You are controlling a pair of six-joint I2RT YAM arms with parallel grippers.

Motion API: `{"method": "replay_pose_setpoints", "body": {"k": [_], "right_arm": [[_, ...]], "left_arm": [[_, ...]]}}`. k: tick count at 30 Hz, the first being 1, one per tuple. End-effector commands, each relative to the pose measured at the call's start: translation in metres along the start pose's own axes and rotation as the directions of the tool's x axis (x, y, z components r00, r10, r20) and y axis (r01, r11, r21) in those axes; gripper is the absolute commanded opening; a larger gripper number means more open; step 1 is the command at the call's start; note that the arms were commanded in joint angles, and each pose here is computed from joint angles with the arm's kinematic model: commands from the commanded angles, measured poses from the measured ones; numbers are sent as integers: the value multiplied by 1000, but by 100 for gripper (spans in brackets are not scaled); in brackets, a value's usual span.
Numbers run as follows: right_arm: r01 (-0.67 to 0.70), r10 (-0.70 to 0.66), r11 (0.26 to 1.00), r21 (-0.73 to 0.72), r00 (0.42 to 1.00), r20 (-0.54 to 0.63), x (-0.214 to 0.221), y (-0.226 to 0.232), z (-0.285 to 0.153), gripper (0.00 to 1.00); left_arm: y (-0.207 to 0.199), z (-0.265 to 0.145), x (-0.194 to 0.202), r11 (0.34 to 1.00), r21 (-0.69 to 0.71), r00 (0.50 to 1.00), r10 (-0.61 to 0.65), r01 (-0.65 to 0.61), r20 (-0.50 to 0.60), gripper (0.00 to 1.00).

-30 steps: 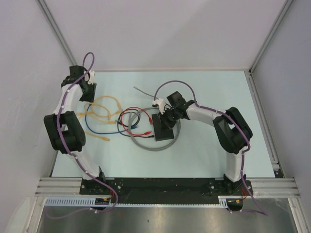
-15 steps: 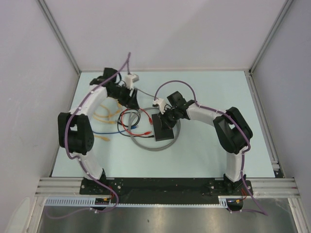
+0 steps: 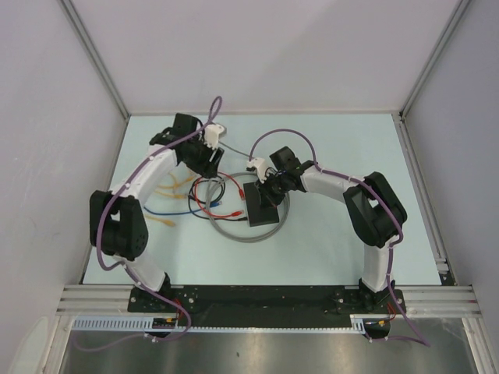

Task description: Pull the plug from the switch port

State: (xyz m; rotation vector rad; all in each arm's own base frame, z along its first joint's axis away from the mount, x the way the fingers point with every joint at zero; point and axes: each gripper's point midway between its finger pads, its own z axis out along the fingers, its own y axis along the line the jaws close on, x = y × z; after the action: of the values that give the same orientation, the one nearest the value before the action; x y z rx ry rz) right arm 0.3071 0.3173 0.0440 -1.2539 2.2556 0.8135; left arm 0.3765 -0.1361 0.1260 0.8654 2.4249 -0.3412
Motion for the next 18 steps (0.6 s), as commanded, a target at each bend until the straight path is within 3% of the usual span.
{"method": "replay_pose_setpoints", "body": {"k": [1, 5, 9, 11, 14, 15, 18], "right_arm": [[-44, 52, 998, 53, 987, -153, 50, -8, 5, 0], [-41, 48, 998, 54, 987, -150, 50, -9, 5, 0], [-36, 45, 998, 59, 988, -147, 48, -9, 4, 0], [-32, 41, 998, 60, 988, -147, 48, -9, 3, 0], [-30, 39, 998, 62, 988, -149, 48, -9, 3, 0], [-30, 39, 998, 62, 988, -149, 49, -9, 4, 0], [-27, 36, 998, 61, 988, -151, 49, -8, 4, 0]], "left_arm": [[53, -25, -24, 965, -237, 992, -99, 115, 78, 67], [56, 8, 20, 962, -159, 964, -242, 223, -109, 67], [55, 25, 44, 953, -161, 945, -281, 255, -168, 65], [51, 30, 49, 955, -139, 939, -284, 260, -196, 59], [49, 33, 49, 955, -120, 935, -290, 270, -204, 47], [49, 32, 47, 957, -114, 937, -286, 268, -200, 31], [57, 23, 40, 958, -145, 946, -272, 248, -178, 4]]}}
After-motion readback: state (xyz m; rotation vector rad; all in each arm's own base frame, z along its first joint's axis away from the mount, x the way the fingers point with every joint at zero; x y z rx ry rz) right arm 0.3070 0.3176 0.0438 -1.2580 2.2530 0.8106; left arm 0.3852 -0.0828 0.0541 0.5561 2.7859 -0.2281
